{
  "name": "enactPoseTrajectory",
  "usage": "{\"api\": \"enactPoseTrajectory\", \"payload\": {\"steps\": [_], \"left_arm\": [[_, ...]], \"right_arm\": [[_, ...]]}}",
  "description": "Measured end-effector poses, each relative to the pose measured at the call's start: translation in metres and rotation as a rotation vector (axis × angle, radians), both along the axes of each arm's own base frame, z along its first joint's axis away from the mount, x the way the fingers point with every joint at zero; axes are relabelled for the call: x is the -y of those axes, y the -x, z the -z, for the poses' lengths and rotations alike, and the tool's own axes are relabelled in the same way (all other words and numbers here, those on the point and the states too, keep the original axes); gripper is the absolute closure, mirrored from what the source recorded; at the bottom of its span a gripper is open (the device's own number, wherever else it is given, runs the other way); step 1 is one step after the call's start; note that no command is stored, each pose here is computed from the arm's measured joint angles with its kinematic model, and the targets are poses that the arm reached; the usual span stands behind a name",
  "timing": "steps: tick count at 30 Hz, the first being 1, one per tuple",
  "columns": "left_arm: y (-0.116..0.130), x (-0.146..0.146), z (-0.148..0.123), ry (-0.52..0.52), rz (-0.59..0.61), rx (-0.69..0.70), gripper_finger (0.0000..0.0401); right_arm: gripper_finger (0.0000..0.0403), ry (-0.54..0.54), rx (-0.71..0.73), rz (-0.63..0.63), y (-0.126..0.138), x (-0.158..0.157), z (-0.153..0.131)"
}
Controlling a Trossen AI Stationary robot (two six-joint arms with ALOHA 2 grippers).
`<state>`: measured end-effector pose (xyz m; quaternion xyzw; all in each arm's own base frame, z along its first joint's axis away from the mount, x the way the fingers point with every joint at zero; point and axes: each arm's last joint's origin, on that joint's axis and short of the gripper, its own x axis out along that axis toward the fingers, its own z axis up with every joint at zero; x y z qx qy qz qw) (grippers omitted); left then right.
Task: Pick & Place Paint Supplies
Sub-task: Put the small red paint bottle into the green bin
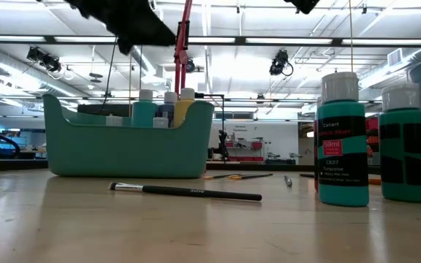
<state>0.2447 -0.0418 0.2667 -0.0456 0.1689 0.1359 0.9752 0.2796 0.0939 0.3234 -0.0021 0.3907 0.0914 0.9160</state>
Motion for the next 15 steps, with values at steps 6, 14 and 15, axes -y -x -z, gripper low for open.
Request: {"api": "enactPoseTrajectory", "payload": {"steps": [6, 14, 15], "left_arm": [[0.006, 0.01, -0.006, 0.01, 0.043, 0.03, 0.0344], [0.008, 0.018, -0.006, 0.001, 0.083, 0.026, 0.0344], [0.008, 0.018, -0.007, 0.0, 0.081, 0.029, 0.0344]], "right_arm": [[0.0214, -0.002, 0.004, -0.069, 0.0, -0.001, 0.0], [0.0213, -0.001, -0.008, -0.071, 0.001, -0.009, 0.023], [0.0211, -0.004, 0.003, -0.08, 0.0, -0.011, 0.03]]}}
